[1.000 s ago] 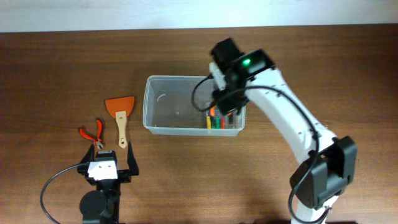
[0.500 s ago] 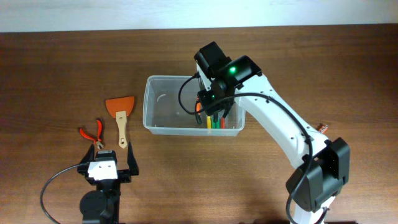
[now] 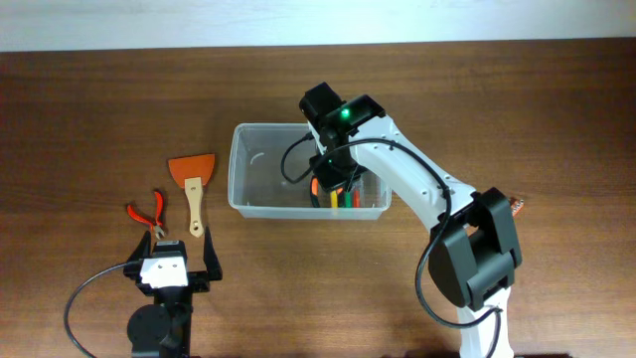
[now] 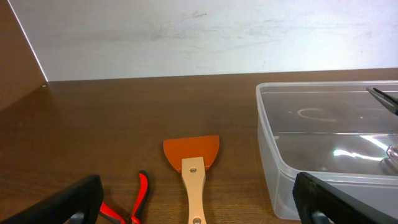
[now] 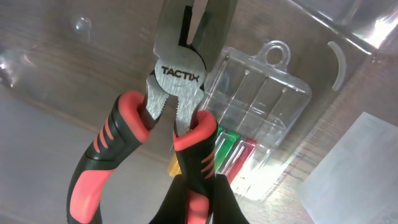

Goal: Pack container
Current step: 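Carry the pliers into the container and open the right gripper, then move the right gripper right over the orange bit strip, then lower the right gripper and grasp the orange bit strip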

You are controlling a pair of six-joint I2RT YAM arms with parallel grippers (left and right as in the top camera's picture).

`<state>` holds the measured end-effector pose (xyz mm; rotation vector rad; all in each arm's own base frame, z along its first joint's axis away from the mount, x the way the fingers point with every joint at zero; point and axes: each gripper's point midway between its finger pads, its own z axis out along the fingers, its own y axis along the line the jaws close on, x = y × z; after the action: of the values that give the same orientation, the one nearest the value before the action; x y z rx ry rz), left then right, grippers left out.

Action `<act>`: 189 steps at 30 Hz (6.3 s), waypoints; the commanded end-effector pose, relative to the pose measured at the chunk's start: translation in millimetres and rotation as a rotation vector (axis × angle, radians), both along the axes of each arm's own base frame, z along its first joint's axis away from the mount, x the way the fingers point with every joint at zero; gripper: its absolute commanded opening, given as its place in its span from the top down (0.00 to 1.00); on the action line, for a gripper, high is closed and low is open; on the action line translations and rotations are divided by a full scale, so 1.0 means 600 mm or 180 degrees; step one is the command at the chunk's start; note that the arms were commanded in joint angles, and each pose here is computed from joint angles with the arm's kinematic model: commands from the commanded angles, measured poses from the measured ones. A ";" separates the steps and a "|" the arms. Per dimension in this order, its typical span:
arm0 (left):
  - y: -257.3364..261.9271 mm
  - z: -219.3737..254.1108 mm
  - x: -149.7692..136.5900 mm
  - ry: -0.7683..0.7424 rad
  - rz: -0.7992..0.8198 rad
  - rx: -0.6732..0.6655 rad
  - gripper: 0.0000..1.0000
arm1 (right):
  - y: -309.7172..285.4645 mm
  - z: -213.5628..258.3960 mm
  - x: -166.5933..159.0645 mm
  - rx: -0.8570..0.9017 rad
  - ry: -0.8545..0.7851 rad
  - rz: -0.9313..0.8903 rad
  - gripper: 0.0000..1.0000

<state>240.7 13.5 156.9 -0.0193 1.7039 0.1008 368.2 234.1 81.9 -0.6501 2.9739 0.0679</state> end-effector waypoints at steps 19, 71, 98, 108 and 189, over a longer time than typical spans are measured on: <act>-0.002 -0.004 0.001 0.0005 -0.0038 0.0045 0.01 | 0.016 -0.018 0.020 0.0075 -0.0055 -0.0020 0.61; -0.002 -0.004 0.001 0.0005 -0.0038 0.0045 0.01 | -0.602 -0.053 -0.084 -0.0789 0.1075 -0.4408 0.30; -0.002 -0.004 0.001 0.0005 -0.0038 0.0045 0.01 | -0.605 -0.158 -0.128 -0.0878 0.1070 -0.4442 0.96; -0.002 -0.004 0.001 0.0005 -0.0038 0.0045 0.01 | -0.586 -0.164 -0.139 -0.0751 0.1233 -0.4451 0.73; -0.002 -0.004 0.001 0.0005 -0.0038 0.0045 0.01 | -0.567 -0.214 -0.108 -0.0234 0.0996 -0.3229 0.88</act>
<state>240.7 13.5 156.9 -0.0193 1.7039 0.1008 337.4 -112.1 -4.9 0.9308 3.0582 0.0239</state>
